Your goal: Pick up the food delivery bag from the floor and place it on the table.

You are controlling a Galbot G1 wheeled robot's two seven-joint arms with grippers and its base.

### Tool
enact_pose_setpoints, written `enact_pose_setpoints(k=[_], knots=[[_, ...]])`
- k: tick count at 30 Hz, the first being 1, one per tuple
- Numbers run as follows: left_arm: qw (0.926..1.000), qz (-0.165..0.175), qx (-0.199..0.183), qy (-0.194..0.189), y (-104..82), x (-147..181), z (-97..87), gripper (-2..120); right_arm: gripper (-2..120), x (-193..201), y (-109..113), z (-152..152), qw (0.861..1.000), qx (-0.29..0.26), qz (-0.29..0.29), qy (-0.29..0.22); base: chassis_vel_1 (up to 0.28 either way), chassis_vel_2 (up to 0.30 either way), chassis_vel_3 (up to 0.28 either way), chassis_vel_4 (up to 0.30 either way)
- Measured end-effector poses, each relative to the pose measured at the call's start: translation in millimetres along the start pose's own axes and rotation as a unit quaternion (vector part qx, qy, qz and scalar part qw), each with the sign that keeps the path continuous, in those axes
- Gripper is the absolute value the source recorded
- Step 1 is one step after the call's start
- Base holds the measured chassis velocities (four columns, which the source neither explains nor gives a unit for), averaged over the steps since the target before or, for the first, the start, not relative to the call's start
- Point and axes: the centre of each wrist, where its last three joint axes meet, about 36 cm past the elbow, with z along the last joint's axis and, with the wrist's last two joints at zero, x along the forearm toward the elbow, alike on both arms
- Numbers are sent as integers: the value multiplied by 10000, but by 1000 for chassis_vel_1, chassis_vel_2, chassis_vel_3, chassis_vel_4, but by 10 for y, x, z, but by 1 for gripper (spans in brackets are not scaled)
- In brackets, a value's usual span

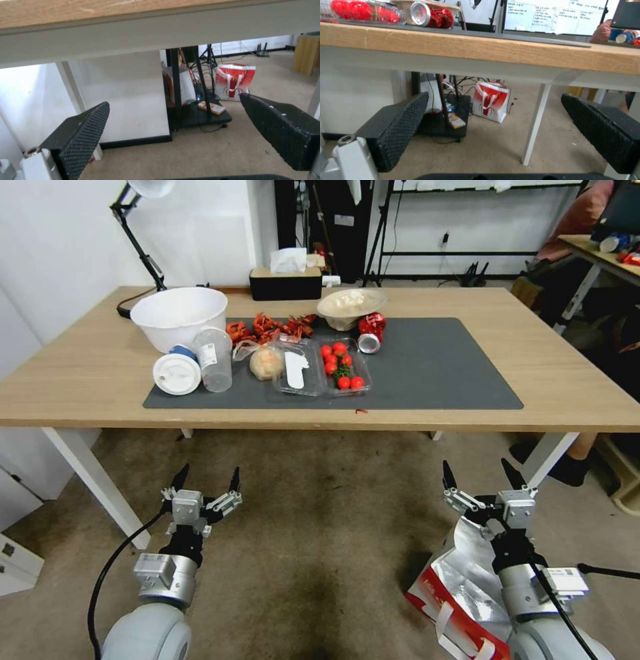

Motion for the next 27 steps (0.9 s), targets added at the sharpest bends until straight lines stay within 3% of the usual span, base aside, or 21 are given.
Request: enact_pose_setpoints(k=[27], knots=[[10000,28,5,10,-8,0,0,97,100,-21,11,-36,10000,-48,-30,-77,0,0,0,0]])
